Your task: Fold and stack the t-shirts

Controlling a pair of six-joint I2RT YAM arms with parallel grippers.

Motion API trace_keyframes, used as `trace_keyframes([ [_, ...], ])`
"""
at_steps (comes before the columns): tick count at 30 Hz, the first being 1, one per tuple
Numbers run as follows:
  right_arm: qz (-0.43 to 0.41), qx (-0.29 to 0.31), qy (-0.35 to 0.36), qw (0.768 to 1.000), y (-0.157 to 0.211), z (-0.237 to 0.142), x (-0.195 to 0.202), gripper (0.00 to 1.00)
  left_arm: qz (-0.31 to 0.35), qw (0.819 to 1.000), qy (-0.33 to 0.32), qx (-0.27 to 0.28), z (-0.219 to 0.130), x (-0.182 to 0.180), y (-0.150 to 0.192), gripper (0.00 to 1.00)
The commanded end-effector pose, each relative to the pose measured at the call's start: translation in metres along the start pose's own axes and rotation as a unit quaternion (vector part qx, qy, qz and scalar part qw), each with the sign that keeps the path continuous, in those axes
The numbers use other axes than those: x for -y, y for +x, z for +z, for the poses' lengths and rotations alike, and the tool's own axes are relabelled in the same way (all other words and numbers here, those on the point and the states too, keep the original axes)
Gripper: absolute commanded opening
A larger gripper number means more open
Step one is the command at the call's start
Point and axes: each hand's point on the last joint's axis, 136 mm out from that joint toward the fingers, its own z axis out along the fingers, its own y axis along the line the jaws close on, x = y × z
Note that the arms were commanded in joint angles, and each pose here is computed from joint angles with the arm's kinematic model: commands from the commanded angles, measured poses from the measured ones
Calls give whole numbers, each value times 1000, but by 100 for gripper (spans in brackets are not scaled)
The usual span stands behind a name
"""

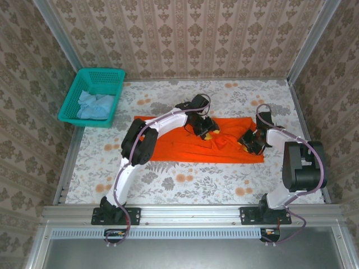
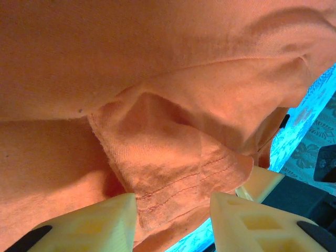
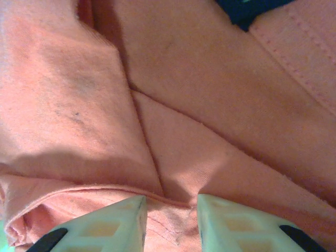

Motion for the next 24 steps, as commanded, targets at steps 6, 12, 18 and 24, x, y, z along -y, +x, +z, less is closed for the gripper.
trace_keyframes([
  [6,-12,-4,-14,1000,-2,1,-11,23,-15,1000,-3,-10,10,-5,-2,34],
  [12,-22,-5,-12,1000,0,-1,-13,18,-14,1000,0,-9,10,-5,-4,15],
  [18,-42,1,-8,999,2,-6,-16,12,-7,1000,-1,-3,8,-4,-7,0],
  [24,-61,2,-7,998,6,-11,-19,8,7,1000,-2,6,0,-1,-9,0],
])
